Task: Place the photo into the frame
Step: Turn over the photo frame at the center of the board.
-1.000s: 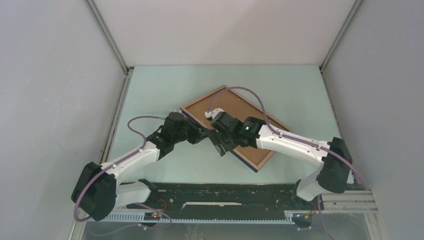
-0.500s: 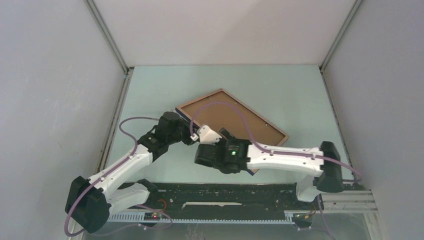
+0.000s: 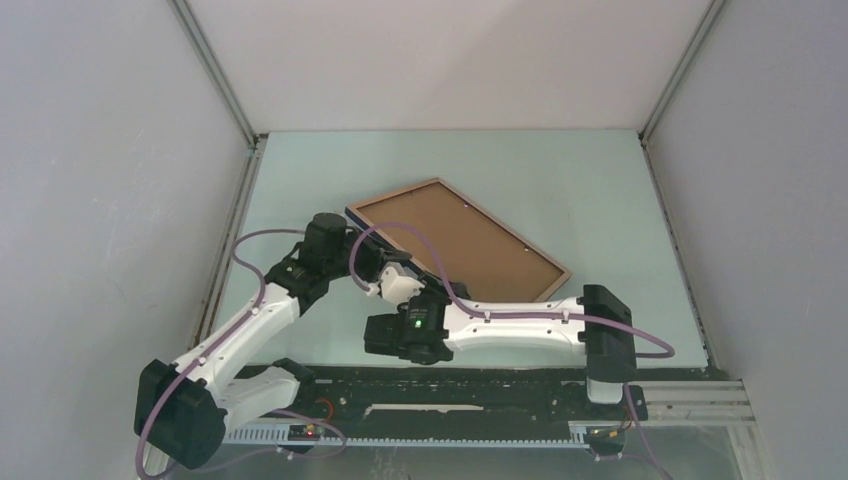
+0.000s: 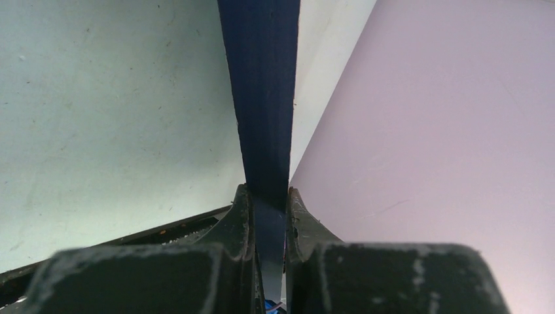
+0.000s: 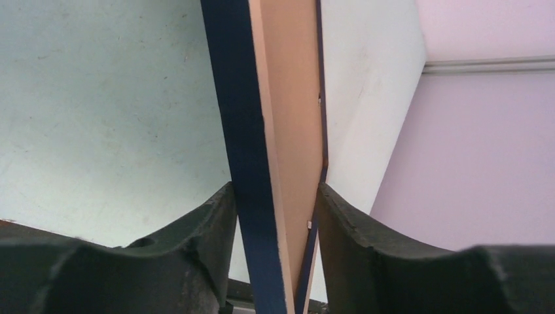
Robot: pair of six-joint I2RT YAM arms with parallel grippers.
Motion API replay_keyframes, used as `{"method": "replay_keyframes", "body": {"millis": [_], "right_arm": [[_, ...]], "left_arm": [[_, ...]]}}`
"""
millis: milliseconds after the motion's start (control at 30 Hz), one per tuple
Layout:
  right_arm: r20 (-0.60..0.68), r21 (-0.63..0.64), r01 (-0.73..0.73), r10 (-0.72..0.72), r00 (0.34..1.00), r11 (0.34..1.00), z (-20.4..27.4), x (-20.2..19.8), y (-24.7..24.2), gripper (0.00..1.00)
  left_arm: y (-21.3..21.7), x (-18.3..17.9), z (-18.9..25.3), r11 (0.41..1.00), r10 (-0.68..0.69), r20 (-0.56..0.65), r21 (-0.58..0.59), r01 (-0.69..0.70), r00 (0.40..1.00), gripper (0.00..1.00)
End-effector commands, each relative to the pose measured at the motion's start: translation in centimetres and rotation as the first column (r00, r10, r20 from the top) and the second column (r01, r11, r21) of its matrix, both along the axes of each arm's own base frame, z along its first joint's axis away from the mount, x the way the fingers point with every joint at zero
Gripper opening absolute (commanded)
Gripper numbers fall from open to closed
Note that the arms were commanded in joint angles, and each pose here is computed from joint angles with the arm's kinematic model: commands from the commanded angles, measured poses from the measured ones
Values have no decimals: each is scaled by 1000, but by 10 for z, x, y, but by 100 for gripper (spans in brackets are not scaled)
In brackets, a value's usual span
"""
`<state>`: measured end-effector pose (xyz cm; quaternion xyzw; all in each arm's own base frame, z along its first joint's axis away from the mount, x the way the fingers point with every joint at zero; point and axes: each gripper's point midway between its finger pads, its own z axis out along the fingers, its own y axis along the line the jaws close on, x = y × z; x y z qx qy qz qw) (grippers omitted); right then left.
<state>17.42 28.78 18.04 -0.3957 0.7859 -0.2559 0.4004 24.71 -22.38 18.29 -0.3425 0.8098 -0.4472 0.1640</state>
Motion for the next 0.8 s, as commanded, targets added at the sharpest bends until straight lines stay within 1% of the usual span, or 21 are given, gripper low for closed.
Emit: {"method": "replay_keyframes", "body": {"millis": [0, 100, 133, 200, 267, 300, 333, 367, 400, 433, 467, 500, 533, 600, 633, 700, 733, 767], "right_arm": [[137, -18, 14, -11, 991, 1000, 26, 12, 0, 52], [175, -54, 30, -21, 984, 998, 32, 16, -1, 48], [188, -63, 33, -21, 982, 997, 35, 16, -2, 44], [209, -77, 34, -17, 978, 996, 43, 18, -3, 27], [216, -85, 27, -8, 976, 996, 49, 19, -3, 14], [217, -81, 24, -6, 976, 996, 52, 20, -4, 6], [212, -75, 20, -4, 977, 997, 55, 20, -4, 0], [189, -62, 13, -1, 982, 998, 56, 19, -5, 0], [164, -46, 0, 8, 986, 999, 58, 19, -4, 0], [129, -37, -25, 29, 991, 999, 58, 18, -4, 0], [99, -14, -44, 45, 994, 999, 61, 19, -4, 0], [62, 20, -58, 57, 996, 998, 64, 18, -5, 0], [21, 57, -74, 73, 997, 996, 68, 18, -6, 0], [-63, 142, -138, 149, 987, 980, 78, 15, -5, 0], [-79, 193, -166, 184, 980, 967, 89, 15, -7, 0], [-161, 273, -193, 243, 957, 942, 97, 15, -10, 0], [-172, 305, -183, 243, 955, 934, 102, 17, -13, 0], [-194, 323, -199, 271, 943, 925, 106, 19, -16, 0]], "left_arm": [[-15, 0, 75, 985, -59, 172, -149, 86, 983, 0], [-12, 1, 81, 984, -50, 194, -158, 82, 980, 0], [-10, 1, 82, 985, -47, 199, -153, 79, 979, 0], [-7, 1, 85, 986, -34, 209, -151, 67, 977, 0], [-3, 2, 90, 987, -14, 226, -154, 50, 974, 0], [-1, 2, 94, 987, -7, 241, -153, 45, 971, 6], [1, 3, 98, 988, -3, 259, -150, 43, 966, 16], [4, 4, 103, 989, 6, 277, -145, 36, 961, 31], [7, 4, 110, 990, 11, 306, -136, 32, 952, 48], [11, 4, 118, 992, 13, 337, -119, 29, 942, 62], [16, 3, 124, 995, 15, 354, -96, 20, 935, 73], [22, 3, 131, 998, 19, 380, -64, 6, 925, 81], [28, 2, 138, 1000, 15, 406, -27, -4, 914, 83], [45, -1, 151, 998, 17, 443, 50, -44, 897, 86], [55, -2, 159, 994, 26, 468, 85, -74, 883, 87], [80, -10, 175, 970, 46, 528, 180, -164, 848, 88], [95, -16, 185, 953, 80, 560, 201, -228, 825, 88], [110, -22, 196, 934, 124, 601, 198, -297, 789, 89]]}}
